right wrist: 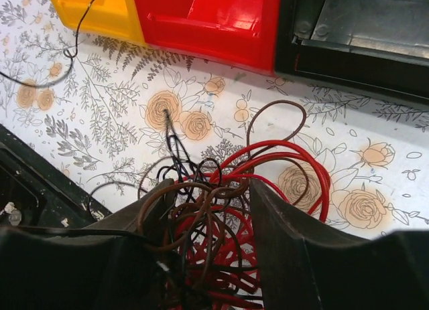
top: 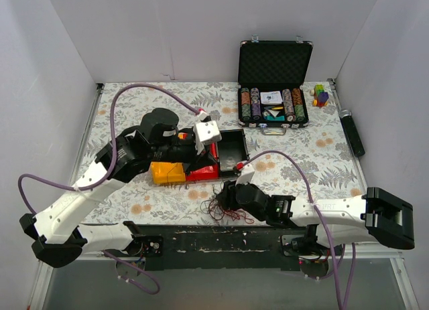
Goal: Untangle the cables
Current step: Untie the cable.
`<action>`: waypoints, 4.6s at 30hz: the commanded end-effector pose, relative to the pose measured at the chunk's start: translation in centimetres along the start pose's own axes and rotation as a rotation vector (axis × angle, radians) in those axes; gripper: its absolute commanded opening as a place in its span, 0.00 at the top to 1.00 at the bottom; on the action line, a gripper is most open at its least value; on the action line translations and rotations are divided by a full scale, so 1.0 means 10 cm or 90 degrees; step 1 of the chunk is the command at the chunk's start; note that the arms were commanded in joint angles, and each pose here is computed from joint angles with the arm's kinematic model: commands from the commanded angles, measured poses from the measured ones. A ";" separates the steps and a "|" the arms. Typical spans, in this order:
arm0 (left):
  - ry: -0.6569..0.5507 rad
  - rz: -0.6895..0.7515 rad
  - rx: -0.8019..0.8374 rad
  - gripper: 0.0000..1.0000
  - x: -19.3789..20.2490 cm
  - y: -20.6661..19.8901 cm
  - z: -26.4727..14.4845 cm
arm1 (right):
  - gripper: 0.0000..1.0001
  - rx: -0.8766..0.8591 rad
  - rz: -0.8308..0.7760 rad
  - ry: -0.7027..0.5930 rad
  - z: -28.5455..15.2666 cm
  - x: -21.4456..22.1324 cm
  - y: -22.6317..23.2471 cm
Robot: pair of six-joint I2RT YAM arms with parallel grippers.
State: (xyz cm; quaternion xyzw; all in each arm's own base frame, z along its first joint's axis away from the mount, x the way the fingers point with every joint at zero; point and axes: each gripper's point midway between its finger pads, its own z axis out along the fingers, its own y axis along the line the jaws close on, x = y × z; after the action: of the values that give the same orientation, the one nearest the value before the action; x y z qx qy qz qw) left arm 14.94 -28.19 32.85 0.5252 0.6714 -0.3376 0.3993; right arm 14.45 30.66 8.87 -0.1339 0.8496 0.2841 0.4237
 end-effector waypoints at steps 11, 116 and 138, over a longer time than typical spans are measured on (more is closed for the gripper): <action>-0.409 0.212 -0.251 1.00 -2.05 0.24 -1.41 | 0.44 0.080 -0.008 0.120 -0.04 0.72 -0.51; -0.680 0.374 -0.614 1.00 -2.69 0.28 -3.10 | 0.99 0.161 0.059 0.207 -0.49 1.10 -0.93; -0.798 0.463 -0.713 0.92 -3.17 0.23 -3.44 | 0.99 0.170 0.070 0.180 -0.48 0.92 -0.86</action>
State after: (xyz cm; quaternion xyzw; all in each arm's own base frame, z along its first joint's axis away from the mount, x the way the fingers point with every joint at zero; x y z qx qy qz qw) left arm 11.87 -6.63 80.15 0.0859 0.1490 -0.0287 0.9847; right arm 10.02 24.24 2.07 -0.0421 0.9227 0.2398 0.2990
